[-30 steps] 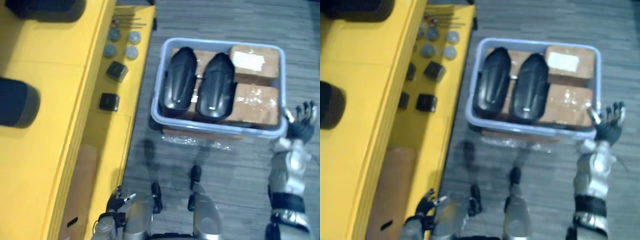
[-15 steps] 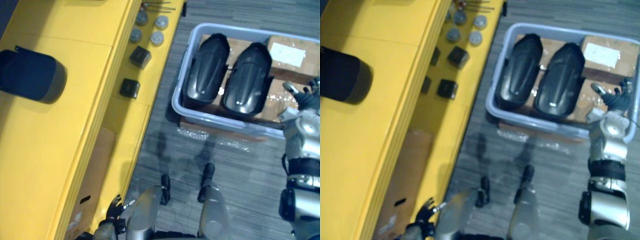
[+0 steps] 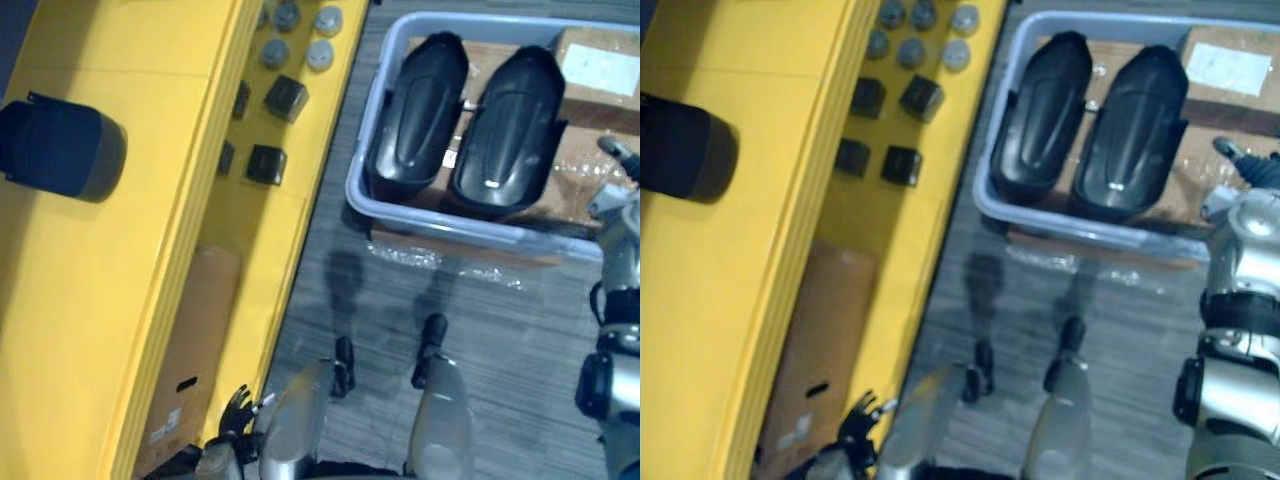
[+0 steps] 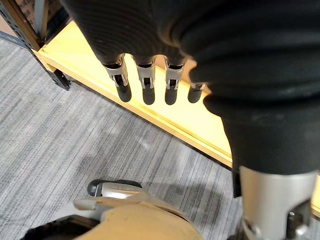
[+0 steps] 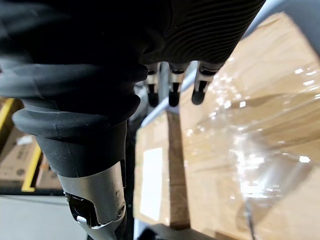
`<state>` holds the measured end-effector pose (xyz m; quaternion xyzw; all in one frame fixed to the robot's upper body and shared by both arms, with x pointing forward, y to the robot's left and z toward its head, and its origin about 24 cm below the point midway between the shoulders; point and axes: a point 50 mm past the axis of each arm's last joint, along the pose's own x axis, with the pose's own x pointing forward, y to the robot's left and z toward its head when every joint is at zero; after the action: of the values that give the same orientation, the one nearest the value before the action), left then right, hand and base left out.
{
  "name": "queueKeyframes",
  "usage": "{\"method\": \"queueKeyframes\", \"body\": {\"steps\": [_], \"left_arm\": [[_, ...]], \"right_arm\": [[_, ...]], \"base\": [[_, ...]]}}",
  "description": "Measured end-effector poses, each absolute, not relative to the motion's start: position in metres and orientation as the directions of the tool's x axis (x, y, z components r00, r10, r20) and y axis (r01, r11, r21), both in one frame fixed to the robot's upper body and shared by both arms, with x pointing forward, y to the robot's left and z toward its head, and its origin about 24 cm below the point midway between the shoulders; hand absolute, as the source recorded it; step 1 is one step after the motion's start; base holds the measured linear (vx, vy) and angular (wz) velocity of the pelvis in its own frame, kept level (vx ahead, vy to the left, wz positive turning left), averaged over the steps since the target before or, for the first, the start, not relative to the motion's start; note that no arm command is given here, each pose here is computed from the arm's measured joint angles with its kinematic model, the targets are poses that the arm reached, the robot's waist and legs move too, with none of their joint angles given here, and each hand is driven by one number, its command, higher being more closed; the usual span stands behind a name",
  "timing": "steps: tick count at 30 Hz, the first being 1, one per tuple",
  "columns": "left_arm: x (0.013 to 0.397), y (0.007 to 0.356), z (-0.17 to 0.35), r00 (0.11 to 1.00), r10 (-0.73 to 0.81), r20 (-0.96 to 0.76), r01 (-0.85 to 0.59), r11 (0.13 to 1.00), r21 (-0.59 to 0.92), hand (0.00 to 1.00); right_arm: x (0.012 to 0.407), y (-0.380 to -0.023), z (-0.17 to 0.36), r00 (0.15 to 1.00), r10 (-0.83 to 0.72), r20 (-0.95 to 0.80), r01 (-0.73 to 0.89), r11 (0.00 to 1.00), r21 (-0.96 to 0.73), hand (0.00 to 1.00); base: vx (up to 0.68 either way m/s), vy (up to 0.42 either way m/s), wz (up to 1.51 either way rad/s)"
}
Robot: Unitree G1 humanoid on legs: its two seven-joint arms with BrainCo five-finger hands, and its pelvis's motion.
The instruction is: Walk over and take plastic housings, then place them on the shelf
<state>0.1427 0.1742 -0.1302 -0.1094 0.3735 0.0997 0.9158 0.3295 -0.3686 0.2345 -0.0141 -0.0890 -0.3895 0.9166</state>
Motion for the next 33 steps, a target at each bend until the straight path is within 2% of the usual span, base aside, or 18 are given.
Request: {"method": "queueKeyframes", "body": {"steps": [10, 17, 23, 27, 33], "left_arm": [[0.145, 0.171, -0.129, 0.705, 0.091, -0.703, -0.282, 0.946, -0.160, 0.00], [0.144, 0.171, -0.129, 0.698, 0.080, -0.711, -0.293, 0.938, -0.183, 0.00], [0.144, 0.171, -0.129, 0.699, 0.072, -0.711, -0.291, 0.937, -0.191, 0.00], [0.145, 0.170, -0.129, 0.703, 0.066, -0.708, -0.281, 0.940, -0.191, 0.00], [0.144, 0.169, -0.129, 0.699, 0.064, -0.712, -0.297, 0.932, -0.208, 0.00]], "right_arm": [[0.332, -0.363, 0.261, 0.680, -0.685, 0.260, 0.711, 0.704, -0.005, 0.00], [0.337, -0.352, 0.276, 0.713, -0.626, 0.317, 0.678, 0.731, -0.082, 0.00], [0.343, -0.344, 0.279, 0.755, -0.587, 0.291, 0.642, 0.752, -0.148, 0.00], [0.350, -0.343, 0.269, 0.779, -0.595, 0.196, 0.627, 0.747, -0.223, 0.00], [0.352, -0.346, 0.258, 0.766, -0.634, 0.109, 0.636, 0.721, -0.275, 0.00]], "base": [[0.00, -0.031, 0.05], [0.00, -0.009, 0.04], [0.00, -0.001, 0.03], [0.00, -0.002, 0.02], [-0.01, 0.009, 0.04]]}}
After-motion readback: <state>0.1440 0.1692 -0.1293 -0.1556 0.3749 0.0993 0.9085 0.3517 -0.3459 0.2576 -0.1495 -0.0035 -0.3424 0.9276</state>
